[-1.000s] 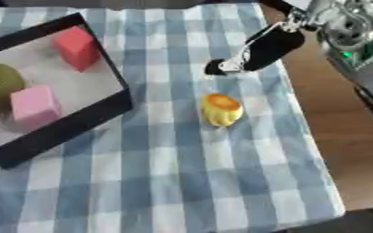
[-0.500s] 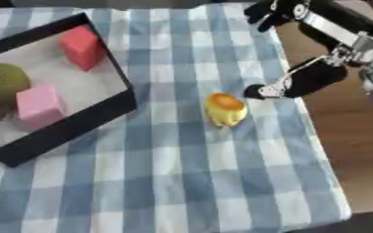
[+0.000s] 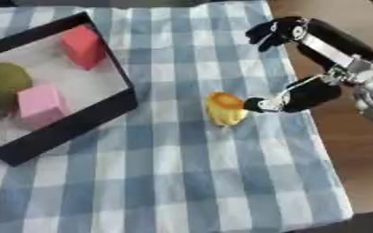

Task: Pick up objects on the table and place them in the box.

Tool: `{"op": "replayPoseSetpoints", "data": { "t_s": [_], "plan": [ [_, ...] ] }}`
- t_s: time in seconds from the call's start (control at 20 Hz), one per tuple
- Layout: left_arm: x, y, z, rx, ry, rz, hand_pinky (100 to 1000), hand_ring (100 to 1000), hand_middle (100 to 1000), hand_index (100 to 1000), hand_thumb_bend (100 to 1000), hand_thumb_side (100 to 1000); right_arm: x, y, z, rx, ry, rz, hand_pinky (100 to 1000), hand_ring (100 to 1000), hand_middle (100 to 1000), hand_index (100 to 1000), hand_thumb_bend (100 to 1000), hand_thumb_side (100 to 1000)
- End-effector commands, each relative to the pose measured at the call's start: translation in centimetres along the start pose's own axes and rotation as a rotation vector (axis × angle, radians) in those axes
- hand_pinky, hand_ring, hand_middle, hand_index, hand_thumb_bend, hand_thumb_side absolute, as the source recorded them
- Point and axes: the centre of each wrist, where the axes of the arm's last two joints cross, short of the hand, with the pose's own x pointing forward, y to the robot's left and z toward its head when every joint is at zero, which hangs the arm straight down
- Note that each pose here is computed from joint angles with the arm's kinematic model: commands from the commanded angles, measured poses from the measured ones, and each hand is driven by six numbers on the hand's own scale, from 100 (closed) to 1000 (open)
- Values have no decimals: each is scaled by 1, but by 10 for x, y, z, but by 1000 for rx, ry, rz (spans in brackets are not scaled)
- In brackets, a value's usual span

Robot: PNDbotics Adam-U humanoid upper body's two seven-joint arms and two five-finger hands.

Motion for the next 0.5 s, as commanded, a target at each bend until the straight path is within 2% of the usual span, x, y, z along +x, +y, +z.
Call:
{"op": "replayPoseSetpoints", "data": {
  "t_s": [0.05,0.2,0.25,0.3,0.5],
  "plan": [
    [12,6,-7,8,-36,-7,806,823,741,908,296,901,4,3,1,23,9,4,834,738,742,834,641,183],
    [12,4,-6,3,-34,-5,807,824,742,908,295,902,4,12,0,36,40,-10,832,737,738,829,632,180],
    [11,4,-6,1,-33,-5,807,824,742,908,278,898,5,14,-1,38,47,-11,832,736,736,826,665,123],
    [11,4,-6,0,-32,-5,807,824,742,908,294,903,6,16,-2,40,50,-13,832,736,736,825,629,176],
    [11,3,-5,0,-29,0,807,825,741,907,294,903,8,23,-5,53,62,-15,832,737,735,824,622,165]
  ]
}}
